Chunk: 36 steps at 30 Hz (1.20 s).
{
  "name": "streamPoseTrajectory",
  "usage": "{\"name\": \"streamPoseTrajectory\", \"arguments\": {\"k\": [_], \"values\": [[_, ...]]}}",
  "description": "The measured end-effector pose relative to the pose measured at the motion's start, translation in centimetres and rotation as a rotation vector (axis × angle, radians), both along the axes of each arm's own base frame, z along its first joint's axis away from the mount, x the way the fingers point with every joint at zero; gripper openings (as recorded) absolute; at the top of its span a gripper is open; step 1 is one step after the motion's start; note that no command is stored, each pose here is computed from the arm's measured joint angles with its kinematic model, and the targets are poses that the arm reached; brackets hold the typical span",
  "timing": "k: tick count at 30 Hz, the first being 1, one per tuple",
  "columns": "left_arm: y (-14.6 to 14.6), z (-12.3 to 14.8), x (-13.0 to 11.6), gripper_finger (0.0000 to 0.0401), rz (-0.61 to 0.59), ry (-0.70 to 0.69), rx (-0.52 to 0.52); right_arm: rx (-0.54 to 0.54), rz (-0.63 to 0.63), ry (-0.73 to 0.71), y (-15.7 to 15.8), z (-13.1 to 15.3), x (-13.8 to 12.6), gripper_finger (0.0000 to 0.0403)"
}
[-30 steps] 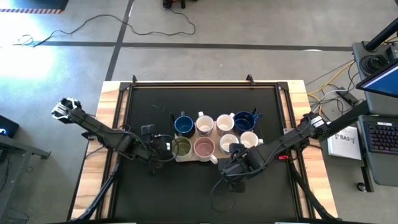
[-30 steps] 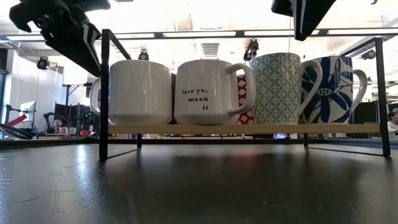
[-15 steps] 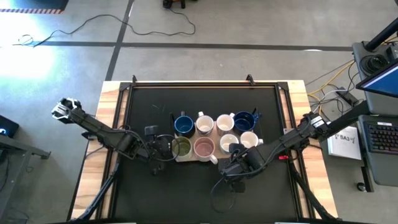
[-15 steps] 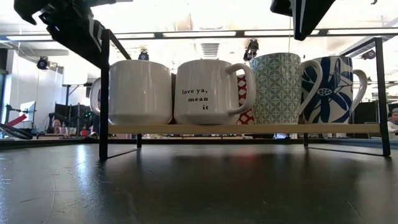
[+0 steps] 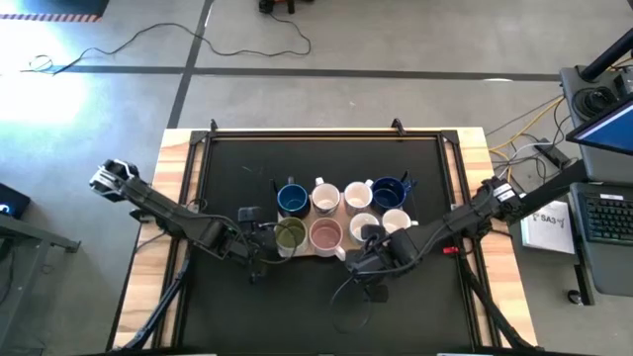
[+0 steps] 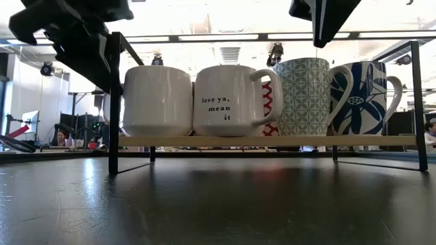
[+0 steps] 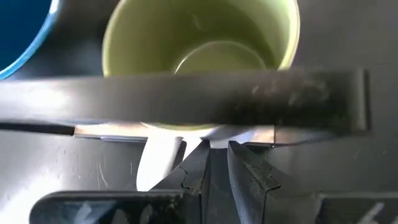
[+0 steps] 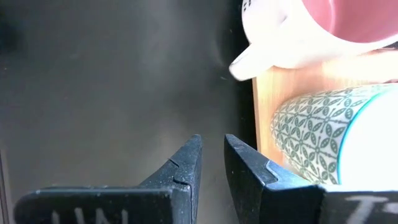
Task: Place coffee mugs
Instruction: Adjust the green mug on the shelf, then adjust the shelf on the table
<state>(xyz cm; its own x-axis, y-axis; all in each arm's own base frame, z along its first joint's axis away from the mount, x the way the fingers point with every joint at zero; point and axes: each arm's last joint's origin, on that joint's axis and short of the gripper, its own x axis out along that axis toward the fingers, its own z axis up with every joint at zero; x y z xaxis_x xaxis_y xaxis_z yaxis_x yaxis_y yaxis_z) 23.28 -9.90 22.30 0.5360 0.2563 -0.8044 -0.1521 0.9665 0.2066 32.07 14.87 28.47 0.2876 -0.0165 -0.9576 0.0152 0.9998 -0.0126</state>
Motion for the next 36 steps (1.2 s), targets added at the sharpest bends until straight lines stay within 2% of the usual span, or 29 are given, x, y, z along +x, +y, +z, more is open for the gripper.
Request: {"name": "streamPoseTrajectory", "arguments": {"k": [5, 20, 30, 36], "values": [[-0.2, -0.7, 0.5, 0.0038, -0.004, 0.020, 0.013, 0.005, 0.002, 0.003, -0.2, 0.0, 0.1, 0.0059], [-0.1, -0.3, 0.9, 0.0038, -0.038, -0.026, 0.015, -0.001, 0.021, 0.002, -0.4, 0.0, 0.2, 0.0059], [-0.5, 1.1, -0.1, 0.0038, -0.060, -0.061, -0.064, -0.003, 0.033, -0.002, -0.3, 0.0, 0.2, 0.0059], [-0.9, 2.5, -1.8, 0.0038, -0.072, -0.096, -0.109, -0.045, 0.133, 0.006, -0.6, -0.1, 0.3, 0.0059]]}}
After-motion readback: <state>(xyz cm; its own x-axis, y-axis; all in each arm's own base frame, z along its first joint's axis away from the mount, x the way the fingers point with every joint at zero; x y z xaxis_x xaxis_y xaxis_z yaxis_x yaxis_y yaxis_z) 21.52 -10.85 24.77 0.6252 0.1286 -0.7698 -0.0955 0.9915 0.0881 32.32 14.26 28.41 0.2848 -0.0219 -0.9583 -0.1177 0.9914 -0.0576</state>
